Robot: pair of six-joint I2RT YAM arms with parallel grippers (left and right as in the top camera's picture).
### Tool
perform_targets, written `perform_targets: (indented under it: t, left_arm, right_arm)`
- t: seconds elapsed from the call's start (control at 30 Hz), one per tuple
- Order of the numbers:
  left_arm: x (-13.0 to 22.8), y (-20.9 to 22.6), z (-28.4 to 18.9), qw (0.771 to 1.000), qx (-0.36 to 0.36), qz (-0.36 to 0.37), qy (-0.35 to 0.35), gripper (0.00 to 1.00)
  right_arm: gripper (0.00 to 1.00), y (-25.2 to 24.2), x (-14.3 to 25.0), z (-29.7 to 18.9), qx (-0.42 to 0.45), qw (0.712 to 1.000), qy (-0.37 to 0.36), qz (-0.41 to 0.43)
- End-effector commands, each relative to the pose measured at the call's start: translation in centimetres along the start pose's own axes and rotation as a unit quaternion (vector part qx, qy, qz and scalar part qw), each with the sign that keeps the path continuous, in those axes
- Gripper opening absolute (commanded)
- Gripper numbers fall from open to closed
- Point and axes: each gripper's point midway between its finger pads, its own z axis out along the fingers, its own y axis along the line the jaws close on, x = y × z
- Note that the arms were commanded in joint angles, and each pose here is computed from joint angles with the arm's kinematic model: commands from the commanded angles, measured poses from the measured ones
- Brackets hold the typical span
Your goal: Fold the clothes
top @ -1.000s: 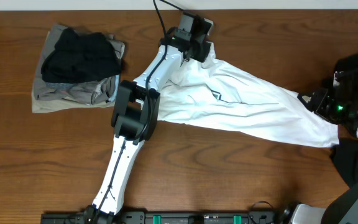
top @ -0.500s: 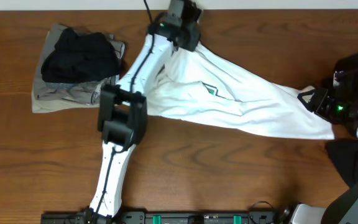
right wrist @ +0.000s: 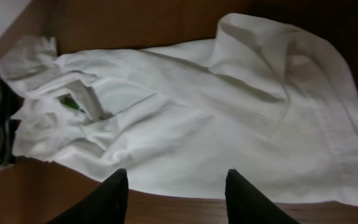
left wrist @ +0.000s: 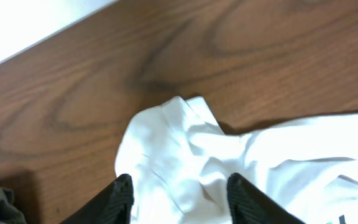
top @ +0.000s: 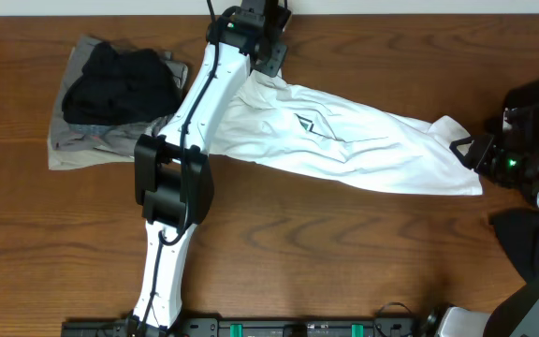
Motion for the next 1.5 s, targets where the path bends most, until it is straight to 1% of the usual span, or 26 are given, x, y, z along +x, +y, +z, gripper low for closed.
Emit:
perform_targets:
  t: [0.0, 0.07, 0.17, 0.33, 0.37, 0.4, 0.47, 0.5, 0.57, 0.6, 0.63, 0.67, 0.7, 0.73, 0.9, 1.0, 1.13, 1.37, 1.47]
  left_arm:
    - [-0.7, 1.3, 0.6, 1.0, -0.014, -0.004, -0.018, 0.55]
    - [-1.0, 1.4, 1.8, 0.999, -0.011, -0.006, -0.029, 0.62]
    - [-0.9, 0.9, 4.7, 0.999, 0.007, -0.008, -0.042, 0.66]
    - [-0.2, 0.0, 9.0, 0.998, 0.024, -0.007, -0.054, 0.64]
    - [0.1, -0.2, 9.6, 0.998, 0.026, -0.007, -0.051, 0.61]
    - [0.3, -0.3, 9.9, 0.998, 0.027, -0.008, -0.049, 0.6]
    - [0.9, -0.4, 10.6, 0.999, 0.027, -0.007, -0.042, 0.52]
    - [1.1, -0.5, 10.8, 0.999, 0.027, -0.007, -0.039, 0.47]
    - [1.4, -0.4, 10.8, 0.999, 0.027, -0.009, -0.033, 0.28]
    - [1.3, -0.3, 10.5, 0.999, 0.027, -0.009, -0.033, 0.21]
    - [1.1, -0.2, 10.2, 0.999, 0.026, -0.009, -0.034, 0.19]
    - [0.8, 0.0, 9.7, 0.999, 0.022, -0.009, -0.038, 0.19]
    - [0.5, 0.2, 9.2, 0.999, 0.017, -0.01, -0.04, 0.13]
    - [0.1, 0.6, 8.4, 0.999, 0.009, -0.01, -0.043, 0.11]
    - [-2.7, 2.0, 3.7, 0.997, -0.023, -0.012, -0.074, 0.11]
    - [-3.3, 2.6, 0.7, 0.996, -0.034, -0.013, -0.076, 0.11]
    - [-1.4, 2.6, -1.2, 0.999, -0.034, -0.011, -0.031, 0.11]
    - [4.6, 2.0, -1.8, 0.995, -0.026, -0.018, 0.092, 0.09]
    - [5.5, 1.9, -2.0, 0.993, -0.024, -0.017, 0.11, 0.09]
  right_arm:
    - [0.5, -1.0, 0.2, -0.1, 0.036, 0.999, 0.0, 0.0]
    - [0.5, -1.3, 0.3, -0.1, 0.045, 0.999, 0.001, 0.015]
    - [0.5, -1.2, 0.6, 0.1, 0.044, 0.999, 0.006, 0.015]
    - [0.5, -0.4, 1.1, 0.6, 0.039, 0.999, 0.017, 0.006]
    - [0.5, -0.2, 1.2, 0.8, 0.038, 0.999, 0.021, 0.003]
    - [0.5, 0.0, 1.3, 0.9, 0.037, 0.999, 0.023, 0.001]
    - [0.5, 0.4, 1.5, 1.1, 0.034, 0.999, 0.026, -0.004]
    - [0.5, 0.5, 1.5, 1.1, 0.034, 0.999, 0.027, -0.006]
    - [0.5, 0.6, 1.5, 1.2, 0.033, 0.999, 0.027, -0.008]
    - [0.5, 0.6, 1.5, 1.2, 0.033, 0.999, 0.027, -0.008]
    - [0.5, 0.6, 1.5, 1.2, 0.033, 0.999, 0.027, -0.008]
    - [0.5, 0.6, 1.5, 1.2, 0.033, 0.999, 0.028, -0.008]
    - [0.5, 0.6, 1.6, 1.2, 0.033, 0.999, 0.028, -0.008]
    - [0.5, 0.6, 1.6, 1.2, 0.033, 0.999, 0.028, -0.008]
    - [0.5, 0.6, 1.6, 1.2, 0.033, 0.999, 0.028, -0.008]
    - [0.5, 0.6, 1.6, 1.2, 0.033, 0.999, 0.028, -0.008]
    - [0.49, 0.5, 1.6, 1.2, 0.035, 0.999, 0.028, -0.008]
    - [0.5, -1.6, 1.3, 0.9, 0.097, 0.995, 0.02, 0.013]
    - [0.5, -2.0, 0.9, 0.8, 0.109, 0.994, 0.01, 0.022]
